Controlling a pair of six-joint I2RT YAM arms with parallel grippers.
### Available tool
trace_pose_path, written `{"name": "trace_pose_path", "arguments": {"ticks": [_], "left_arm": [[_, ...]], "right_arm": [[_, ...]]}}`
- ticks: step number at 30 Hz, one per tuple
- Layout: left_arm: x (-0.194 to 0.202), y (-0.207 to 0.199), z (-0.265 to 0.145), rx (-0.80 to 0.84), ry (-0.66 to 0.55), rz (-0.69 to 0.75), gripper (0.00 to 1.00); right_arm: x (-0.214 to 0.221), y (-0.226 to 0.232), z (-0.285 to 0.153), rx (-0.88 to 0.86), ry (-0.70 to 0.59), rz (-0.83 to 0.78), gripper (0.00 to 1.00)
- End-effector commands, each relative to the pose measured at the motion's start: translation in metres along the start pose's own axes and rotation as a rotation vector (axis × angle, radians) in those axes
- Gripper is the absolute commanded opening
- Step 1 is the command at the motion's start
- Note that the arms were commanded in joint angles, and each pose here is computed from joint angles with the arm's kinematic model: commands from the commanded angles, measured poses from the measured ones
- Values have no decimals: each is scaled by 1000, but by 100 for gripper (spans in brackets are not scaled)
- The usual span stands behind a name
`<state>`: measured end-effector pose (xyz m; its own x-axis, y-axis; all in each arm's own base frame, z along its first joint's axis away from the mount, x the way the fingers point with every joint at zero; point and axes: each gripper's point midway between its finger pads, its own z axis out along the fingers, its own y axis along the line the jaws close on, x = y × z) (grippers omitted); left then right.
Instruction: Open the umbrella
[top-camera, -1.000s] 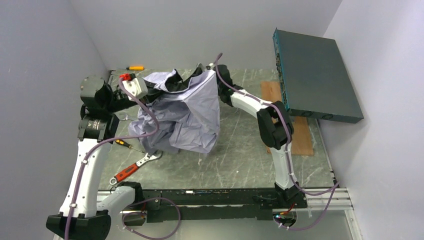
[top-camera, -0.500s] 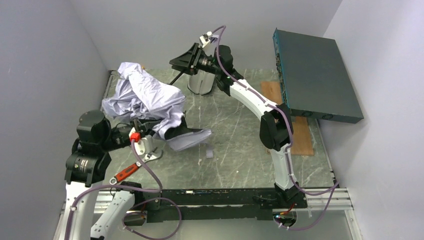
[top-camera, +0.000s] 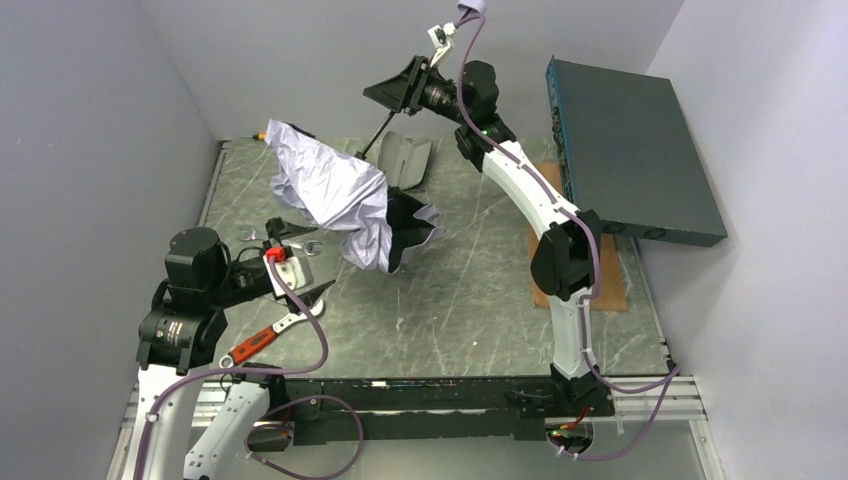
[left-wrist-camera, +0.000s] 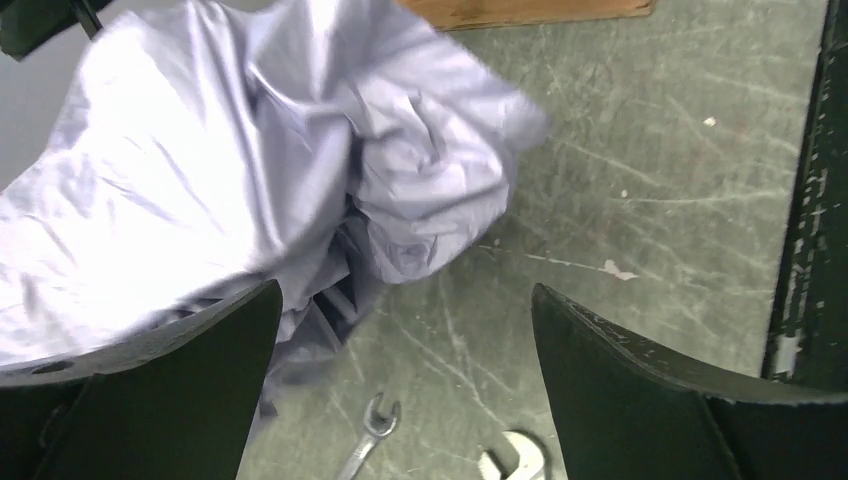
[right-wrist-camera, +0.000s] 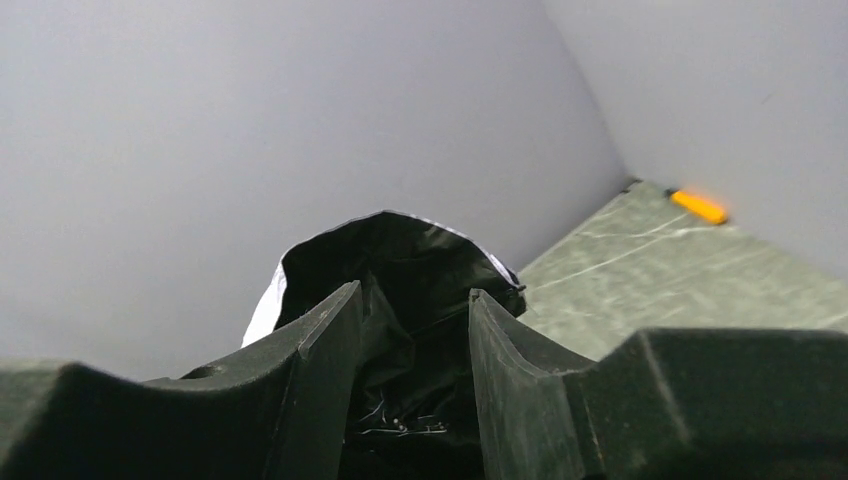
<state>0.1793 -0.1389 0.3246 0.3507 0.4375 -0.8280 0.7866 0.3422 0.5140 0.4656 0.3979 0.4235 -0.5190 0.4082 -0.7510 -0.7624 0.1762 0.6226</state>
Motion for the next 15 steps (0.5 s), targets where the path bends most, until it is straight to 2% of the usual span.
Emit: {"name": "trace_pose_path", "arguments": {"ticks": [1, 6, 11, 13, 14, 15], "left_arm": [[-24, 2, -6, -30, -59, -107, 100], [-53, 64, -4, -235, -119, -289, 100], [-95, 120, 4, -228, -234, -400, 97], [-112, 147, -3, -190, -320, -537, 92], [-129, 162, -9, -153, -389, -522, 90], [-134, 175, -13, -137, -425, -580, 88]], "right_arm": [[-25, 46, -10, -56, -24, -359, 0], [-7, 54, -22, -93, 30, -519, 0], [38, 73, -33, -186, 137, -792, 0], [58, 73, -41, -214, 164, -894, 0], [68, 71, -45, -226, 182, -942, 0], [77, 73, -47, -244, 196, -988, 0]]}}
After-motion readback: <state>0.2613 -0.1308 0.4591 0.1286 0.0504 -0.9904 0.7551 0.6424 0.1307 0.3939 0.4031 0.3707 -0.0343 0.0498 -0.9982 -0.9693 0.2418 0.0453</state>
